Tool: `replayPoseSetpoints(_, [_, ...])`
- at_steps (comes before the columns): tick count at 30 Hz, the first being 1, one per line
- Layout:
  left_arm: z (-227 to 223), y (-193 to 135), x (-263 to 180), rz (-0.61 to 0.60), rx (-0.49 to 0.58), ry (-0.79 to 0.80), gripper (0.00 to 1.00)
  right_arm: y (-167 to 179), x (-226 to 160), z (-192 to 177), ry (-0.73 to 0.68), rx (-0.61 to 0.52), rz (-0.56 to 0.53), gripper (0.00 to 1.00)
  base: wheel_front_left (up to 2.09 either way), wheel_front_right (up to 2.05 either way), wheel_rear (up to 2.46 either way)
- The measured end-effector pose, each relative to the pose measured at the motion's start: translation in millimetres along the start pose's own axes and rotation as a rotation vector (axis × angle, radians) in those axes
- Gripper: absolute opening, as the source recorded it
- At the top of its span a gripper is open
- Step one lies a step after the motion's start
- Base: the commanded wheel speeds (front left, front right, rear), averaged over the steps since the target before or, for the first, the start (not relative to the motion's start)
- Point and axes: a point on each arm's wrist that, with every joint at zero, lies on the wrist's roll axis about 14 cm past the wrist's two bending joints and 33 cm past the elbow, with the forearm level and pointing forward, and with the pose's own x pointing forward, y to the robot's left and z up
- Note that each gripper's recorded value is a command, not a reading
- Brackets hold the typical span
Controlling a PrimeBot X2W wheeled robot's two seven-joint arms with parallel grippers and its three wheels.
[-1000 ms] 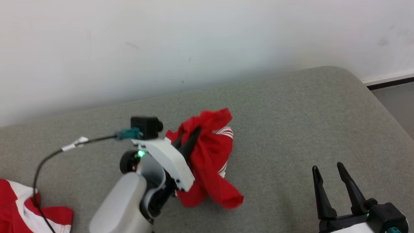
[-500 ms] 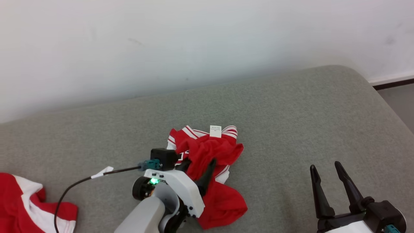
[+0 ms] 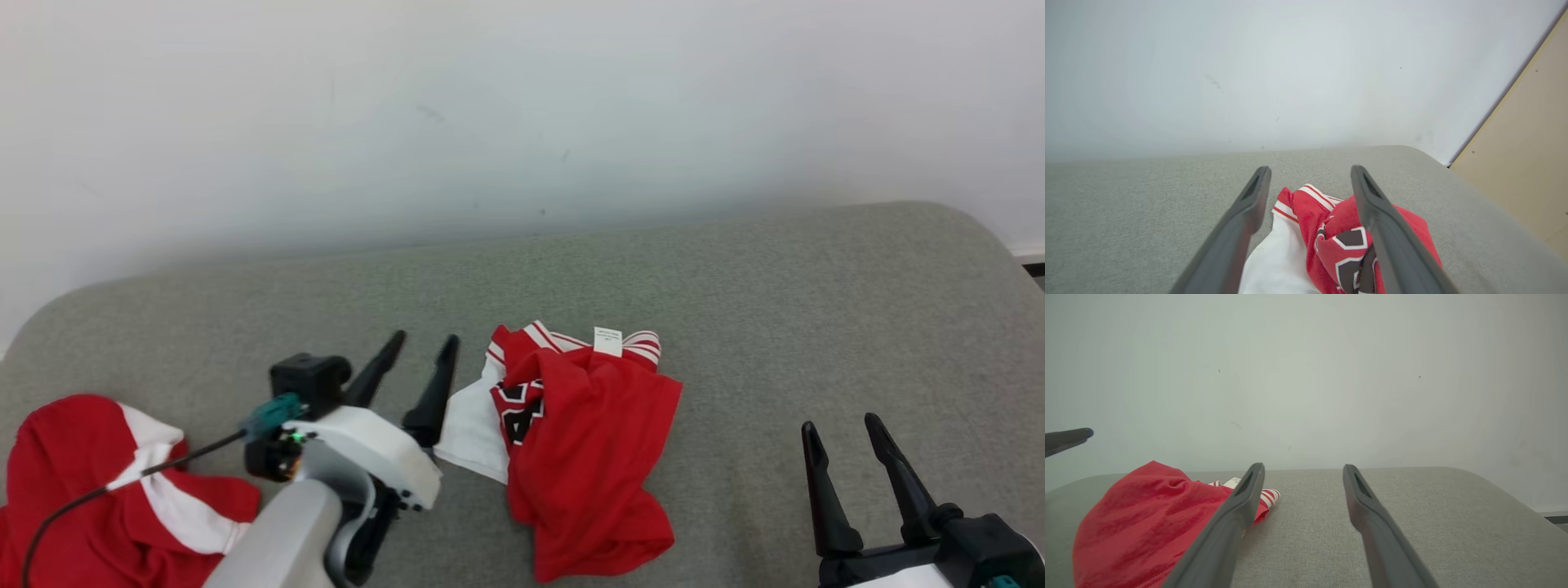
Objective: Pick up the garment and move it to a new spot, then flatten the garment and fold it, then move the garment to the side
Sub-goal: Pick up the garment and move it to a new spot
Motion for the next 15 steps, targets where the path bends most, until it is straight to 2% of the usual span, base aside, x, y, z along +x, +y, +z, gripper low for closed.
replayPoseSetpoints(7, [22,50,-37,0.2,0.032,-0.129,1.0,8,4,-3,0.007,-0.001,0.027,1.0,0.0,0.0,0.0])
replayPoseSetpoints(15, [24,67,-77,0.325,0.035,-0.194,1.0,10,6,5,-0.019,-0.012,0.042,1.0,0.0,0.0,0.0])
